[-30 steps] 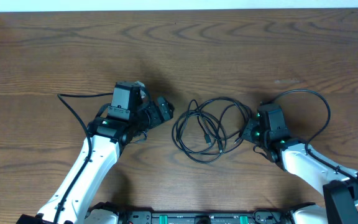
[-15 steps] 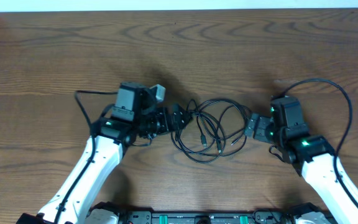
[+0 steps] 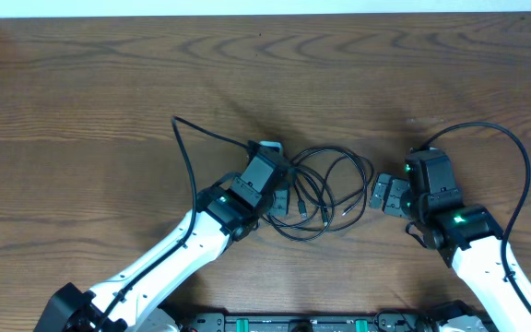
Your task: Untangle cables
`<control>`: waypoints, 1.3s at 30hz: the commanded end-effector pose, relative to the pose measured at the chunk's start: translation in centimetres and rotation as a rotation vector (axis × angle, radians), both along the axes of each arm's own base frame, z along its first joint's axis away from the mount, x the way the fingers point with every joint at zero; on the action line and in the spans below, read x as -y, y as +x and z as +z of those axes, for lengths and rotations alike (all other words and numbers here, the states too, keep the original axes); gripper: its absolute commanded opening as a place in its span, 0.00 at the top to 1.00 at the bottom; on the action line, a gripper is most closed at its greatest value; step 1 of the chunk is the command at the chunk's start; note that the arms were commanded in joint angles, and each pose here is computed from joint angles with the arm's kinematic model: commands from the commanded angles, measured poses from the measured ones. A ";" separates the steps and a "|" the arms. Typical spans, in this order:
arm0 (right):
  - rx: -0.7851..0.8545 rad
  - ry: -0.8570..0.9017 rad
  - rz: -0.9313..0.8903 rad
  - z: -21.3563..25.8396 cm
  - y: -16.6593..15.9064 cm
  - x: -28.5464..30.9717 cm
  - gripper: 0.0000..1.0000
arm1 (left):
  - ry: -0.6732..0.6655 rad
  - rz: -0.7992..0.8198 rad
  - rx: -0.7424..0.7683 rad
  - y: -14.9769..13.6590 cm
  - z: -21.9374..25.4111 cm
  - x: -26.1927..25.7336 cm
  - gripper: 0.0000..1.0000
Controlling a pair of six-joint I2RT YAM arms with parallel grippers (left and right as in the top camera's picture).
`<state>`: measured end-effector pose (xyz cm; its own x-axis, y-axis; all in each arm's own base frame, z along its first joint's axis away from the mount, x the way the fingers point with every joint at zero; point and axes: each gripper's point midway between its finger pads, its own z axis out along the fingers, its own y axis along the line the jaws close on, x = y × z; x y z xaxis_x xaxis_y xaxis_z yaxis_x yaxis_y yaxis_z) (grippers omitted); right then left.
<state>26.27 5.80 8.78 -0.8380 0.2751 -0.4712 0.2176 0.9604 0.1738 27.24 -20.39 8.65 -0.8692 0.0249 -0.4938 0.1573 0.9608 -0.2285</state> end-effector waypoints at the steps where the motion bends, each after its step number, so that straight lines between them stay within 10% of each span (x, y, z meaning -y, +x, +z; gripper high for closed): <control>1: -0.005 -0.007 0.007 0.3 -0.2 0.2 0.01 | 0.002 0.115 0.115 2.4 3.0 -1.2 0.93; 22: -0.022 0.045 -0.030 0.1 -0.4 -0.3 0.01 | -0.442 0.201 0.645 0.2 29.3 -5.7 0.93; 39: 0.014 0.850 0.732 9.1 -5.3 -15.4 0.01 | -0.586 0.230 0.930 -1.3 38.3 -8.4 0.93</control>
